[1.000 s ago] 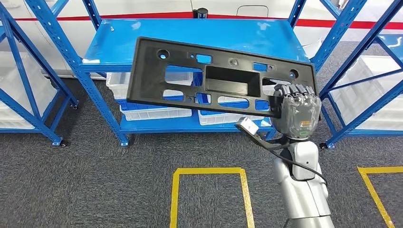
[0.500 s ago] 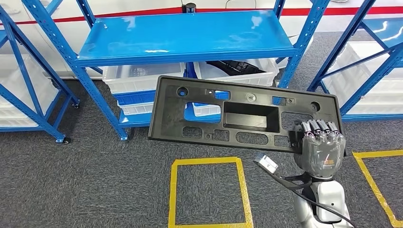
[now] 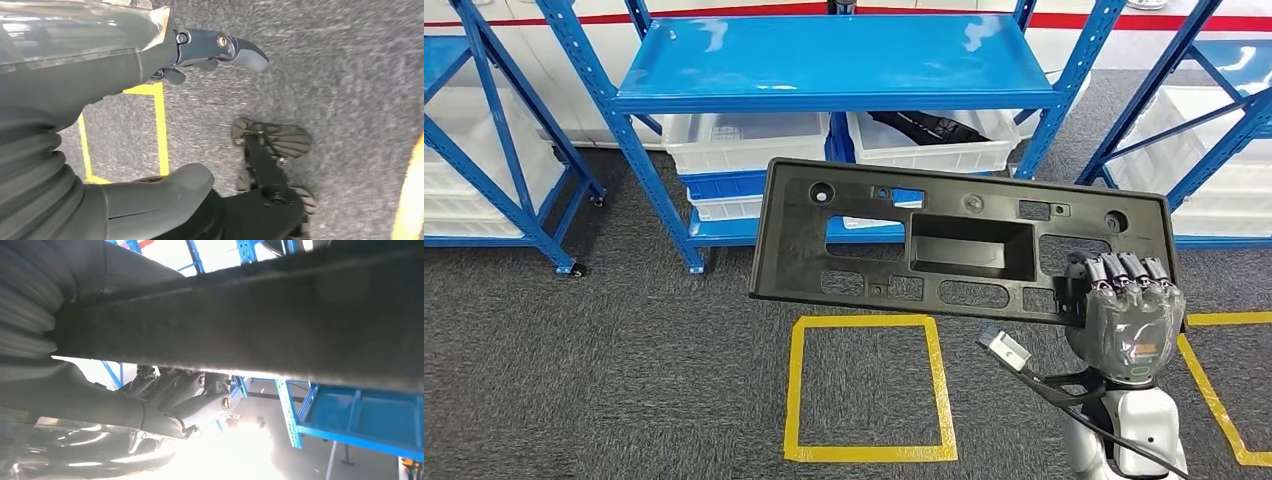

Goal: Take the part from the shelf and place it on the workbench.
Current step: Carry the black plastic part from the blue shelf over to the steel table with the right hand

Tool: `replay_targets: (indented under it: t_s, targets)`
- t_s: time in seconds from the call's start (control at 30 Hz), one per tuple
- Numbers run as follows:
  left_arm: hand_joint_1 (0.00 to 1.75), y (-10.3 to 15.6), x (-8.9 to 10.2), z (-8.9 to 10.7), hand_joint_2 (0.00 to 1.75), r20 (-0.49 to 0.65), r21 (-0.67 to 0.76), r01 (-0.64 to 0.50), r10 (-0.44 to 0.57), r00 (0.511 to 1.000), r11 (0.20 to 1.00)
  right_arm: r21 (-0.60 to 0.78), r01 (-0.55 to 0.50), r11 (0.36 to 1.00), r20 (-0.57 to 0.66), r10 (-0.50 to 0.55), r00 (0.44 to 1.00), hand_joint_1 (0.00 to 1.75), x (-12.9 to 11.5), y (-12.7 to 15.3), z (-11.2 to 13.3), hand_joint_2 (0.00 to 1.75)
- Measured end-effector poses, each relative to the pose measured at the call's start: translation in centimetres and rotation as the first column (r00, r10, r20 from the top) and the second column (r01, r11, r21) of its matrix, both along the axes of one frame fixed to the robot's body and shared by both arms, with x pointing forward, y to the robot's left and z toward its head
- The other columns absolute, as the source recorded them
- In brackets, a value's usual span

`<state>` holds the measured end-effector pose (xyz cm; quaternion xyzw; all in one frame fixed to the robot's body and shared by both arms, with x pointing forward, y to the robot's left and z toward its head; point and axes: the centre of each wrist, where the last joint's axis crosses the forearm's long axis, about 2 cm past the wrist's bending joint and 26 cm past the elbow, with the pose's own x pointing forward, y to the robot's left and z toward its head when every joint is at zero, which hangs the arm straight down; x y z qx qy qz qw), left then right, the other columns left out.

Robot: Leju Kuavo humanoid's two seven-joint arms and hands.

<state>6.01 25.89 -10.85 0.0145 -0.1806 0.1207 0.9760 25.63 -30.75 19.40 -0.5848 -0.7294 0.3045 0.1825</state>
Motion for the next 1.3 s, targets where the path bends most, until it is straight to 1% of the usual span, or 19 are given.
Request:
replay_targets:
  t_s: [0.17, 0.37, 0.63, 0.77, 1.0, 1.13, 1.3]
  targets:
    - [0.0, 0.0, 0.0, 0.0, 1.75, 0.0, 0.001, -0.006, 0.006, 1.0, 1.0, 0.003, -0.001, 1.0, 0.001, 0.001, 1.0, 1.75, 0.2, -0.1, 0.1, 1.75]
    - [0.0, 0.3, -0.2, 0.0, 1.75, -0.012, 0.019, -0.051, 0.051, 0.999, 0.999, 0.064, -0.018, 0.998, -0.003, 0.018, 1.0, 1.75, 0.8, -0.3, 0.3, 1.75]
    - [0.0, 0.5, -0.4, -0.1, 1.75, -0.023, 0.028, -0.07, 0.071, 0.997, 0.997, 0.066, -0.028, 0.997, -0.024, 0.03, 0.999, 1.75, 1.1, -0.2, -0.3, 1.75]
    - [0.0, 1.0, -0.5, -0.1, 1.75, -0.026, 0.036, -0.071, 0.072, 0.997, 0.997, 0.063, -0.029, 0.998, -0.025, 0.03, 0.999, 1.75, 1.2, 0.0, -0.3, 1.75]
    - [0.0, 1.1, -0.7, -0.2, 1.75, -0.035, 0.032, -0.051, 0.052, 0.998, 0.998, 0.054, 0.001, 0.999, -0.043, 0.001, 0.999, 1.75, 0.5, -0.6, -0.8, 1.75]
    - [0.0, 1.0, -1.0, -0.2, 1.75, -0.055, 0.038, -0.039, 0.041, 0.998, 0.999, 0.053, 0.025, 0.998, -0.076, -0.021, 0.997, 1.75, -0.5, -1.2, -1.7, 1.75]
    - [0.0, 1.2, -1.0, -0.2, 1.75, -0.066, 0.05, -0.029, 0.033, 0.997, 0.998, 0.054, 0.037, 0.998, -0.084, -0.032, 0.996, 1.75, -0.9, -1.7, -1.9, 1.75]
